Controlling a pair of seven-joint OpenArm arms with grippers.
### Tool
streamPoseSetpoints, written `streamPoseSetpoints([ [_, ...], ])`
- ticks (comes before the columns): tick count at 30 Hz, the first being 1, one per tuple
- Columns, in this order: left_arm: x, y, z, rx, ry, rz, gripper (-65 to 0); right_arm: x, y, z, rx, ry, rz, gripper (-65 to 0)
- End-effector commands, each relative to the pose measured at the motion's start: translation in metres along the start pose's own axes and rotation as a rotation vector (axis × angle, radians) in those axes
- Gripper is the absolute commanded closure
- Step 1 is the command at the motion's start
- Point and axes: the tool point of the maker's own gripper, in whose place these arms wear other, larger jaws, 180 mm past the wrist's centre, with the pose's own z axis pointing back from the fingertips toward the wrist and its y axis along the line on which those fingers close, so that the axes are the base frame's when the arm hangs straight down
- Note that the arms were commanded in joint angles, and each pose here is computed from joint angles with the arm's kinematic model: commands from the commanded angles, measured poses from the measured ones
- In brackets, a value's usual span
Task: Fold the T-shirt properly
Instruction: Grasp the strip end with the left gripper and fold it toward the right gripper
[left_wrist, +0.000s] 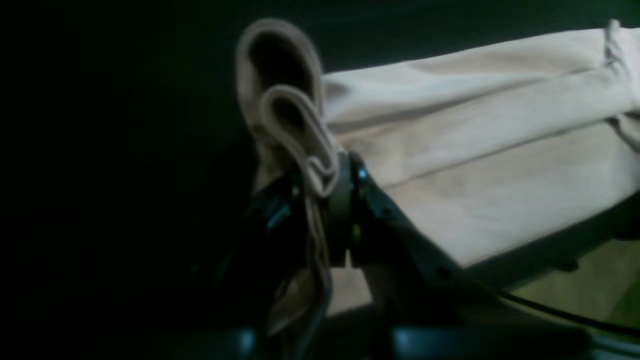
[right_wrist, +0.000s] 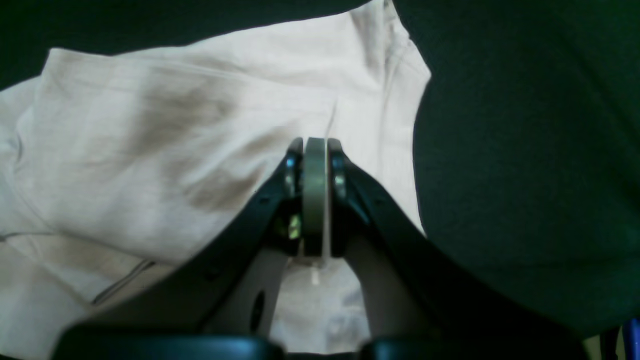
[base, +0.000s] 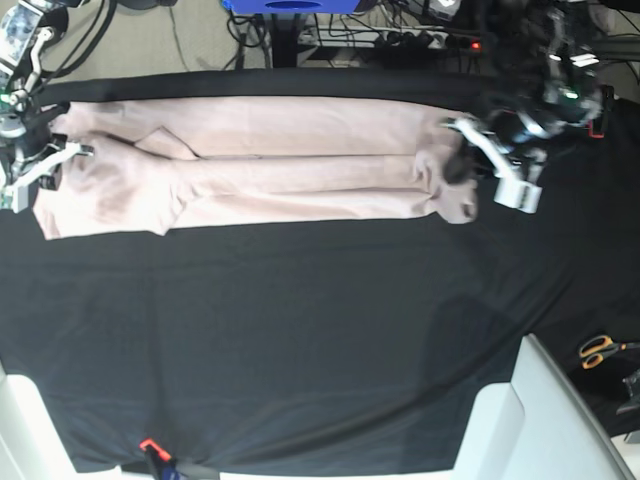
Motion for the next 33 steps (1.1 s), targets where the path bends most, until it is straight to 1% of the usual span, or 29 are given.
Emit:
streamPoseSetpoints([
  [1,0.017,-0.015,0.002,-0.027,-0.064,-0.007,0.0,0.016,-0.004,0.002,-0.006,-0.051,0.01,-0.6],
  [4,0.021,-0.045,-0.003,-0.067,-0.075,-0.005,0.0,0.016,-0.005,0.002,-0.007,-0.051,0.009,-0.6],
  [7,0.019,-0.072,-0.014,-0.119,-0.062,0.007,0.0,0.016,-0.005,0.002,-0.007,-0.051,0.009,-0.6],
  [10,0.016,-0.102,-0.025,-0.188,-0.056,0.022,0.0,0.016,-0.006,0.002,-0.01,-0.05,0.008,-0.6],
  [15,0.013,-0.136,-0.049,-0.278,-0.034,0.037,0.0,0.015,-0.005,0.002,-0.009,-0.048,0.009,-0.6],
  [21,0.009,-0.163,-0.073,-0.345,-0.003,0.057,0.0,0.015,-0.007,0.003,-0.013,-0.049,0.006,-0.6],
  [26,0.005,-0.183,-0.09,-0.402,0.036,0.032,0.0,0.015,-0.007,0.003,-0.013,-0.049,0.006,-0.6],
  [33,0.012,-0.196,-0.111,-0.426,0.044,0.059,0.0,0.015,-0.007,0.003,-0.011,-0.049,0.007,-0.6],
])
